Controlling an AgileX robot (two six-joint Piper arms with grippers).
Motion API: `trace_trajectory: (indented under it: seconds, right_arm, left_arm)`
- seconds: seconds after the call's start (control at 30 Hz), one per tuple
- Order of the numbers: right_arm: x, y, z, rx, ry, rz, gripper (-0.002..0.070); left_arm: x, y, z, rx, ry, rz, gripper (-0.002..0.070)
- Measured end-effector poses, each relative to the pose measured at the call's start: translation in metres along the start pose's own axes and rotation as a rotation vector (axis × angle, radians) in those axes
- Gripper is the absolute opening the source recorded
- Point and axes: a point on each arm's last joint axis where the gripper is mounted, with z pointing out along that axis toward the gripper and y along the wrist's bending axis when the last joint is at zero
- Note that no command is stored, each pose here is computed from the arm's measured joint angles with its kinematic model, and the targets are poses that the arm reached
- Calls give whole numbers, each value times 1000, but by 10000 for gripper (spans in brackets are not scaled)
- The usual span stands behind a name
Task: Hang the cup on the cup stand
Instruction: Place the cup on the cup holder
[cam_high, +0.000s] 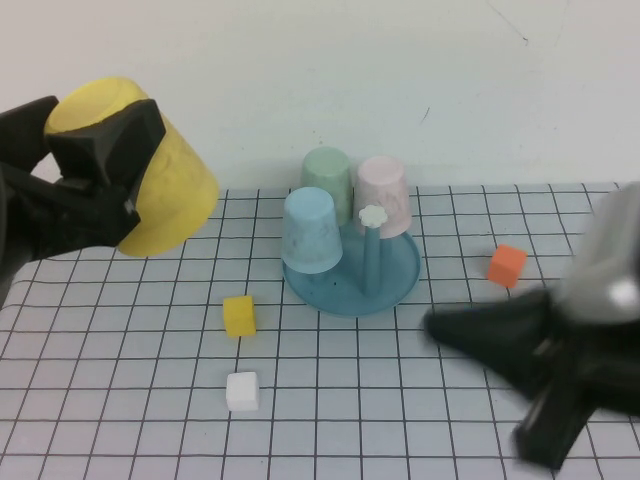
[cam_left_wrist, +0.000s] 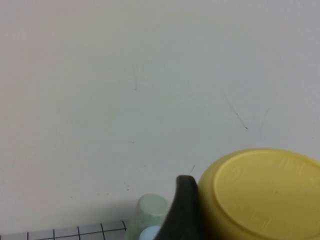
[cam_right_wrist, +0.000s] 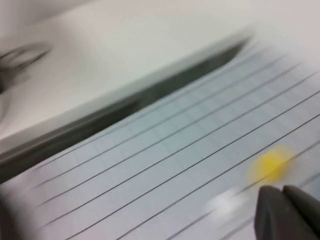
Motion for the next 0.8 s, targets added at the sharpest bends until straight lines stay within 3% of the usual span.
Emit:
trace_trajectory:
  seconds: [0.07,0.27,0.43,0.5,0.63,0.8]
  right_arm:
    - [-11,-5,-17,132,-86,-85,8]
    - [-34,-34,-77,712,-263,-232,8]
    - [-15,-55,-105,1067,33,-230,7]
    - [0,-57,-109,1096,203,-163,7]
    - [23,-52,-109,1040,422,-20,7]
    - [42,-38,-103,858,543,123,7]
  left_arm:
    - [0,0,0,0,0,5,546]
    - [0,0,0,0,0,27,546]
    - [0,0,0,0,0,50,546]
    - [0,0,0,0,0,60,546]
    - [0,1,0,-7,0,117,546]
    - [0,2,0,-27,0,197,546]
